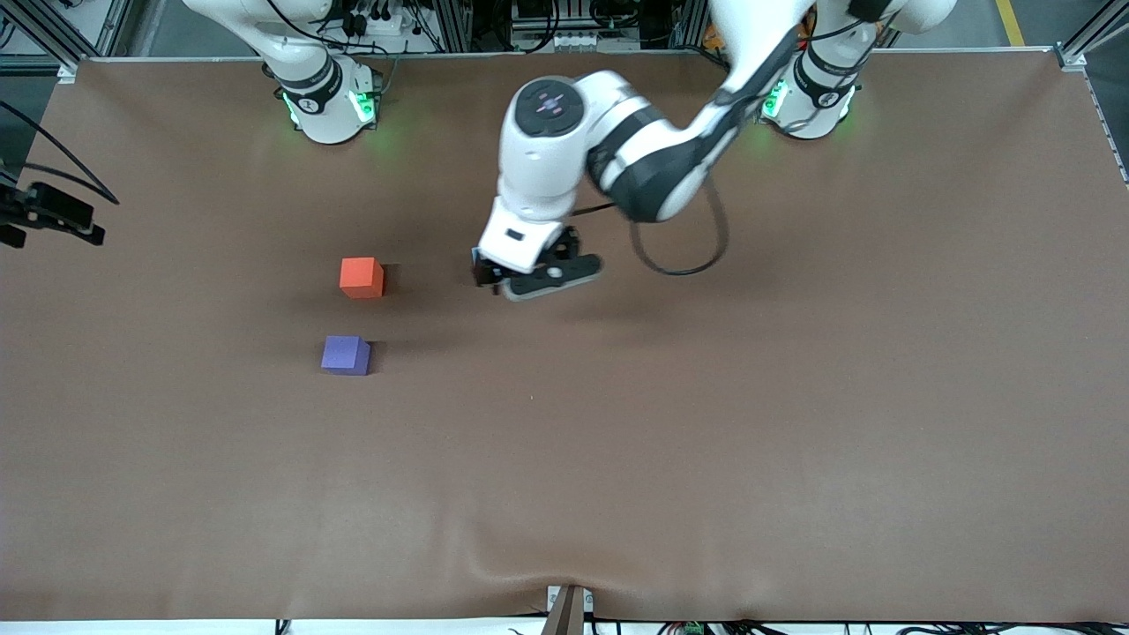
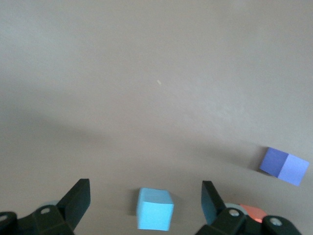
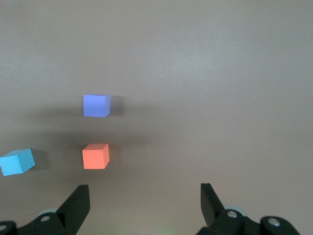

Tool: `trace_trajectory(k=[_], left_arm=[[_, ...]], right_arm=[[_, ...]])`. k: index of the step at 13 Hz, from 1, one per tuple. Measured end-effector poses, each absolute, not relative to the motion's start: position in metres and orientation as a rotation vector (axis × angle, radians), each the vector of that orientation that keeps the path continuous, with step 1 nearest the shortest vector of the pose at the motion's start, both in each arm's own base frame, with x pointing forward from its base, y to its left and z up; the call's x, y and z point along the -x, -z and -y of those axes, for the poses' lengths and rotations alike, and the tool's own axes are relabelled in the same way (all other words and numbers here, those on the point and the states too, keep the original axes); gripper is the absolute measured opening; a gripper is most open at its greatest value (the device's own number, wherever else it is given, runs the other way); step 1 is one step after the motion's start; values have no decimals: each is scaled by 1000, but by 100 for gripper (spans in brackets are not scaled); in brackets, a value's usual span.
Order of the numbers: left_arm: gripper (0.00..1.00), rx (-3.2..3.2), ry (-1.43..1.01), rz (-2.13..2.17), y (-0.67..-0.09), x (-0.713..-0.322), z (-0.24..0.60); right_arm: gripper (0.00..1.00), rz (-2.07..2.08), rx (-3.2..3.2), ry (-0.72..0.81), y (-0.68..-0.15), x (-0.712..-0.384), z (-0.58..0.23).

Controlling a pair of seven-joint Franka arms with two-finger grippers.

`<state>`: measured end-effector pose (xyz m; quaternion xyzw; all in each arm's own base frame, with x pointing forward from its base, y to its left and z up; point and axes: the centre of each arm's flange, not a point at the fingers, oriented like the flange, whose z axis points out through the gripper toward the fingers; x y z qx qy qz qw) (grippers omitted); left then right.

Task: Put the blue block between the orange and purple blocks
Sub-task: 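Set the light-blue cube on the table and open the left gripper, then grasp the light-blue cube with the right gripper while the left gripper withdraws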

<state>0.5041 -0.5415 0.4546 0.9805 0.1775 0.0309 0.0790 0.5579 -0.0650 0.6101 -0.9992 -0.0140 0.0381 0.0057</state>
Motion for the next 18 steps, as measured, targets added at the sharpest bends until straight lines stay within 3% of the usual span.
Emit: trace_trajectory(k=[3, 10, 14, 18], left_arm=[[100, -3017, -85, -476, -505, -518, 487], [100, -3073, -98, -476, -567, -573, 353], [100, -3141, -48, -282, -579, -596, 279], [100, -3172, 11, -195, -582, -603, 240]], right_arm=[[100, 138, 3101, -241, -578, -570, 37], [100, 202, 3012, -348, -491, -580, -179], [100, 236, 3032, -314, -418, -551, -274], [100, 284, 3039, -258, -347, -517, -306]])
